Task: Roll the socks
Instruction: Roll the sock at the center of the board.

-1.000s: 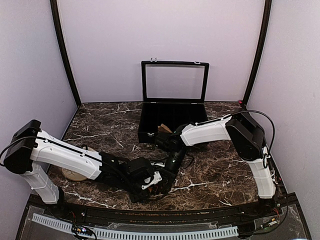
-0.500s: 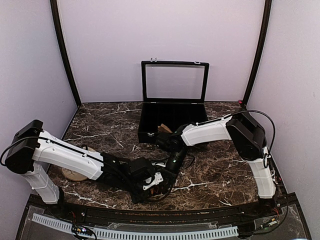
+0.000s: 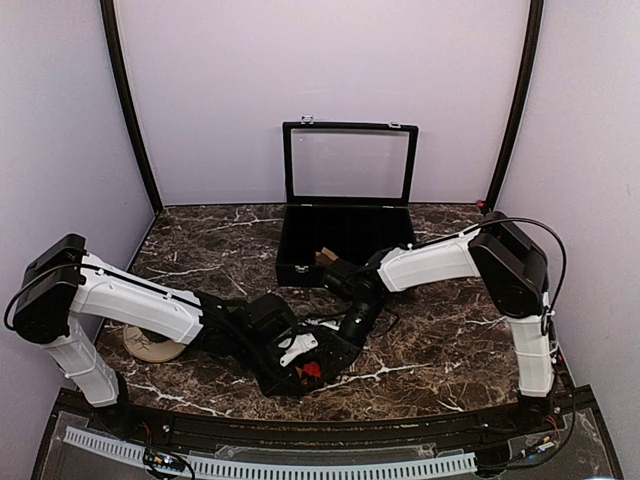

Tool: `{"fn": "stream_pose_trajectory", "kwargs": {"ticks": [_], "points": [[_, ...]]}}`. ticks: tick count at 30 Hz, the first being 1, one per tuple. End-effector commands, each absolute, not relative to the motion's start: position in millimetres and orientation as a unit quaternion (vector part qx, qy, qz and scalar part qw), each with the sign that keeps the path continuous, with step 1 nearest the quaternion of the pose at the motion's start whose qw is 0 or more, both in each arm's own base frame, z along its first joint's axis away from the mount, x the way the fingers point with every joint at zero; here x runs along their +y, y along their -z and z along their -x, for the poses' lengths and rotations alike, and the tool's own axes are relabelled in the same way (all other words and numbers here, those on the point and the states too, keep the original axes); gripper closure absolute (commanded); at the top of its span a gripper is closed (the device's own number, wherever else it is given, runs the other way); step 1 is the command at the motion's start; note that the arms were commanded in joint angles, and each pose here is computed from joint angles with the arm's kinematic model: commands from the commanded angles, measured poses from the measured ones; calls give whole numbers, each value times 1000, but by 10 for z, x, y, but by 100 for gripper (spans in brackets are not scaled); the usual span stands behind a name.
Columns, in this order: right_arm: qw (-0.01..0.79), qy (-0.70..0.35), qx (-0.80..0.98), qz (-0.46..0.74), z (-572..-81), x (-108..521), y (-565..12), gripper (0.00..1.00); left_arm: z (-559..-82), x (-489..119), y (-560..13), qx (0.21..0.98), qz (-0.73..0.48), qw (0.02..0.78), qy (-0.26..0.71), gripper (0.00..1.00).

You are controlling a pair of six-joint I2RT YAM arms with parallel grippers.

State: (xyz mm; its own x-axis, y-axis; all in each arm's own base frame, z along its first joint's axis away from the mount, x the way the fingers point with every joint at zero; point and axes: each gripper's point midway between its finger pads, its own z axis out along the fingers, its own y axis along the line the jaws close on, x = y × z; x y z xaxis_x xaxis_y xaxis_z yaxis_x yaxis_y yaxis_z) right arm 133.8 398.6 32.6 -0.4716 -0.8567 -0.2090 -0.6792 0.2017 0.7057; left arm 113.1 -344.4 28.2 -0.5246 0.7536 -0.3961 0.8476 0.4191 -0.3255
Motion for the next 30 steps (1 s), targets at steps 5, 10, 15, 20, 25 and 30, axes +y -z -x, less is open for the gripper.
{"fn": "stream_pose_trajectory", "kwargs": {"ticks": [5, 10, 15, 20, 25, 30], "points": [[57, 410, -756, -507, -1384, 4018, -617, 67, -1017, -3158, 43, 881, -397, -28, 257, 100], [13, 397, -768, -502, -1519, 3988, -692, 66, -1011, -3166, 38, 878, -377, -58, 289, 100], [-37, 377, -786, -488, -1685, 3938, -739, 66, -1049, -3150, 5, 874, -359, -79, 317, 100], [-85, 358, -799, -476, -1826, 3884, -785, 65, -1076, -3103, -9, 871, -341, -101, 339, 100], [-115, 339, -801, -480, -1859, 3801, -792, 65, -1082, -3089, -53, 862, -328, -120, 368, 100], [-158, 294, -790, -514, -1820, 3727, -807, 65, -1088, -3055, -49, 855, -319, -144, 382, 100]]}}
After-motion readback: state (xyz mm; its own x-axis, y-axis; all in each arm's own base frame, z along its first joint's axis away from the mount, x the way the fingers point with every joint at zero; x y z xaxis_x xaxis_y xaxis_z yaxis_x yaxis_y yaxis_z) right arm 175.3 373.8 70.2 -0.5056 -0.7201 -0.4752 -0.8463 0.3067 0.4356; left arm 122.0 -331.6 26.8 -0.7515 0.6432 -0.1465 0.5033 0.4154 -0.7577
